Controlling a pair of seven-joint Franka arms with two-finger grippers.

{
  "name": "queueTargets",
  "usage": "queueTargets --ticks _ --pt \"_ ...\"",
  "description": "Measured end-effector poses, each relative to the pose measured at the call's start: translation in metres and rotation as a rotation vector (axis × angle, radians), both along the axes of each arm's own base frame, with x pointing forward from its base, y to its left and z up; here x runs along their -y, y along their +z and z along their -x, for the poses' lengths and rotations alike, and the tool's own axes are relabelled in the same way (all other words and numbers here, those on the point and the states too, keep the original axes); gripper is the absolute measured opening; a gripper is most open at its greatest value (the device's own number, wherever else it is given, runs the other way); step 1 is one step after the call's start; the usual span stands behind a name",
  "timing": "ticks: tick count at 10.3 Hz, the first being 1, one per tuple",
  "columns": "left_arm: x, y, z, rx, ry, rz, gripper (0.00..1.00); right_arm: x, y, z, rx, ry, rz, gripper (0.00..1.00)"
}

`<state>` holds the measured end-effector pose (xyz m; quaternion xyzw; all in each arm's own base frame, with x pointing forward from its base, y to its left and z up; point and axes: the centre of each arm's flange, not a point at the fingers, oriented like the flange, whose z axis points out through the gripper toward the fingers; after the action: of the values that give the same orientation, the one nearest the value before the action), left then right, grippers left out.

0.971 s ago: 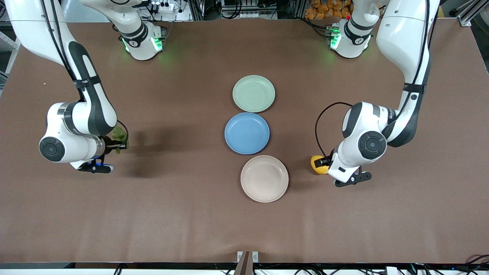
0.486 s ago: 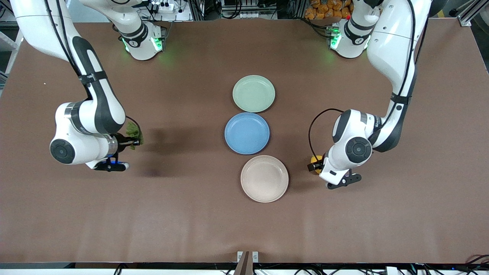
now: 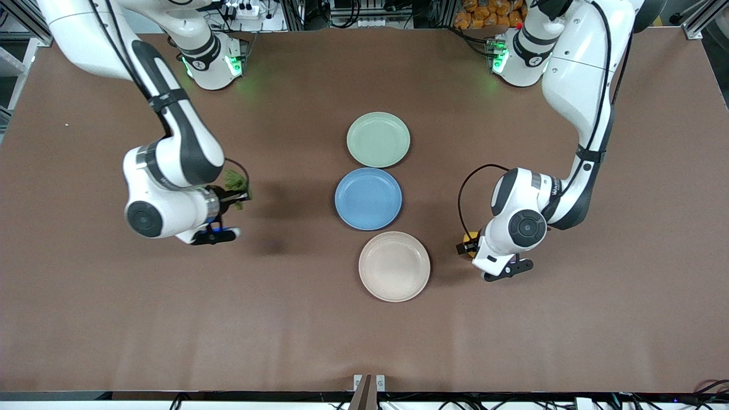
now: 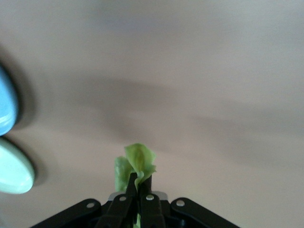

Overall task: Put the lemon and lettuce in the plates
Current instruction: 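Carry the lettuce to the green plate while the left gripper grasps the lemon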

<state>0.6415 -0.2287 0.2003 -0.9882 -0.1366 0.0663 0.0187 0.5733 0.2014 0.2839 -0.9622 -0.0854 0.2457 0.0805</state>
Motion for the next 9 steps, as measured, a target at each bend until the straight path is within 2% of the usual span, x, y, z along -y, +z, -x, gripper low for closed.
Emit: queueTargets --ticks 3,5,7,9 --pt "0.001 0.0 0.0 -0.001 0.008 -0.001 0.97 -0.076 0.002 0.034 -0.034 0.072 -0.014 0.04" --pt "0.001 0.0 0.001 0.0 0.014 -0.002 0.69 -0.126 0.003 0.061 -0.059 0.094 -0.034 0.04" --pt "0.002 0.0 0.0 0.001 0.023 -0.003 0.67 -0.174 0.003 0.092 -0.078 0.133 -0.063 0.04" --pt "0.001 0.003 -0.002 0.012 0.027 0.0 0.67 -0.214 -0.008 0.117 -0.056 0.159 -0.067 0.04"
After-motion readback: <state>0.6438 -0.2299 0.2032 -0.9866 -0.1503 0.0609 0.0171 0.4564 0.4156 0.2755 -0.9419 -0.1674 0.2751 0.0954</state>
